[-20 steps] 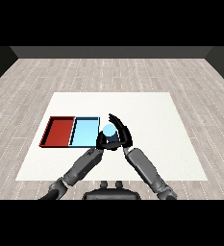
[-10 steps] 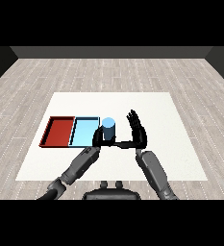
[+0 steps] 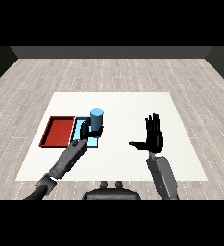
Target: Pick the blue can and put it in the blue box
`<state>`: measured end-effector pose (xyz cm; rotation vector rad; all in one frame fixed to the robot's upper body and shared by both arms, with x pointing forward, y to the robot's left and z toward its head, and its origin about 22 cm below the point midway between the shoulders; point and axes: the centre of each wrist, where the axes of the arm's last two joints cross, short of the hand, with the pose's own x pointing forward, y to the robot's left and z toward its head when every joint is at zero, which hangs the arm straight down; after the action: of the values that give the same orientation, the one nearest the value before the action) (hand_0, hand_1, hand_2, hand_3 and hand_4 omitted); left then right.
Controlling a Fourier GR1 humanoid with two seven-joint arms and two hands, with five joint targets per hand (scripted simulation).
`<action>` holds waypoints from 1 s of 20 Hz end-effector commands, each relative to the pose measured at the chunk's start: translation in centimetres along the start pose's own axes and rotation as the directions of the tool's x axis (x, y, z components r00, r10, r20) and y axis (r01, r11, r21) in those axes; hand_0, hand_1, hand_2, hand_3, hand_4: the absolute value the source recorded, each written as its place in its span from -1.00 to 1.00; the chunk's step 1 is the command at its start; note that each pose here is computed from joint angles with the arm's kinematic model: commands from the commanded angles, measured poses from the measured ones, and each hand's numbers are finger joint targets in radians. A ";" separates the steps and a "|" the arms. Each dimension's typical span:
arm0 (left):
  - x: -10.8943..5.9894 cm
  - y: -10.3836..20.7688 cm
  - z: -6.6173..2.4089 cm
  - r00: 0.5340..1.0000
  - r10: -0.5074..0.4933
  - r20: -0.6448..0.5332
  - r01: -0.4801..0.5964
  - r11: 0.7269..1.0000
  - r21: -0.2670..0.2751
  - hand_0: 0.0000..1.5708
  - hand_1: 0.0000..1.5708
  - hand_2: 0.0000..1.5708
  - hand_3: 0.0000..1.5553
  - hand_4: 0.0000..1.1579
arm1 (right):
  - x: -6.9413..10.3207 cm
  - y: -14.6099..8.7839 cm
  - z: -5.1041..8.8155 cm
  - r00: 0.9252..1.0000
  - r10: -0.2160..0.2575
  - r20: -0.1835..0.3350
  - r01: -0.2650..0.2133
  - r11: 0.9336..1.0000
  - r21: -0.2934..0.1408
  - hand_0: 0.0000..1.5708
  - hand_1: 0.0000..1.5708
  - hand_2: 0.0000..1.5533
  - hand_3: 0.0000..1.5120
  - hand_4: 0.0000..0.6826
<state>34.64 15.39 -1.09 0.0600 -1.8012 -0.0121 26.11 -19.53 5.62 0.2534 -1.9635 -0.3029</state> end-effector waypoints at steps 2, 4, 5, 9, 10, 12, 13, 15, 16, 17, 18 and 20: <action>0.0 4.7 -1.55 0.979 -0.174 -0.104 0.183 0.980 0.079 1.00 1.00 1.00 0.95 0.98 | -0.5 -1.4 -1.0 1.000 -0.021 -0.009 0.020 0.999 -0.035 -1.00 -1.00 -1.00 -1.00 -1.00; 0.0 5.4 -2.56 0.954 -0.263 -0.142 0.277 0.957 0.086 1.00 1.00 1.00 0.93 0.93 | 0.1 -2.9 1.2 1.000 -0.007 -0.016 0.006 0.999 -0.032 -1.00 -1.00 -1.00 -1.00 -1.00; -2.1 7.0 -0.82 0.923 -0.335 -0.188 0.354 0.933 0.072 1.00 1.00 1.00 0.92 0.89 | -0.6 -1.7 -0.2 1.000 -0.023 -0.012 0.023 0.999 -0.041 -1.00 -1.00 -1.00 -1.00 -1.00; -2.1 9.2 -3.24 0.838 -0.406 -0.364 0.447 0.894 0.033 1.00 1.00 0.95 0.85 0.71 | -0.7 -2.5 0.7 0.999 -0.032 -0.020 0.031 0.997 -0.071 -1.00 -1.00 -1.00 -1.00 -1.00; -2.5 6.7 -3.48 0.814 -0.430 -0.390 0.474 0.880 0.019 1.00 1.00 0.94 0.80 0.73 | -0.2 -3.7 -1.0 0.999 -0.025 -0.020 0.024 0.998 -0.065 -1.00 -1.00 -1.00 -1.00 -1.00; -2.7 7.5 -3.69 0.737 -0.459 -0.495 0.534 0.845 0.012 0.83 0.83 0.72 0.52 0.62 | -1.7 -1.9 0.2 0.999 -0.031 -0.017 0.030 0.998 -0.062 -1.00 -1.00 -1.00 -1.00 -1.00; -5.1 6.9 -1.48 0.714 -0.470 -0.519 0.544 0.839 -0.013 0.14 0.14 0.05 0.07 0.60 | -2.2 -3.4 0.3 0.999 -0.040 -0.021 0.039 0.996 -0.077 -1.00 -1.00 -1.00 -1.00 -1.00; -6.5 7.5 -0.27 0.623 -0.462 -0.631 0.554 0.830 -0.061 -0.07 -0.07 -0.13 -0.38 0.58 | -2.2 -2.9 0.4 0.998 -0.052 -0.042 0.049 0.996 -0.073 -1.00 -1.00 -1.00 -1.00 -1.00; -6.5 8.2 -0.49 0.590 -0.488 -0.643 0.581 0.810 -0.081 0.21 0.21 0.08 -0.43 0.53 | -1.7 -4.3 0.9 0.999 -0.029 -0.025 0.027 0.996 -0.083 -1.00 -1.00 -1.00 -1.00 -1.00; -7.0 8.6 -0.01 0.575 -0.481 -0.662 0.579 0.811 -0.086 -0.17 -0.17 -0.25 -0.70 0.58 | -1.6 -4.4 -0.1 0.999 -0.033 -0.020 0.032 0.997 -0.071 -1.00 -1.00 -1.00 -1.00 -1.00; -6.5 5.8 -1.21 0.587 -0.481 -0.651 0.576 0.813 -0.080 -0.16 -0.16 -0.26 -0.90 0.58 | -1.9 -5.3 0.0 0.999 -0.023 -0.042 0.020 0.997 -0.068 -1.00 -1.00 -1.00 -1.00 -1.00; -8.3 6.1 1.32 0.550 -0.442 -0.709 0.579 0.813 -0.058 0.14 0.14 0.05 -0.26 0.47 | -3.6 -4.2 0.9 0.998 -0.029 -0.050 0.024 0.995 -0.094 -1.00 -1.00 -1.00 -1.00 -1.00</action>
<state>36.35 22.54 -7.25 0.6242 -1.0584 -0.2469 26.60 -22.66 2.20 0.2346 -1.9068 -0.3881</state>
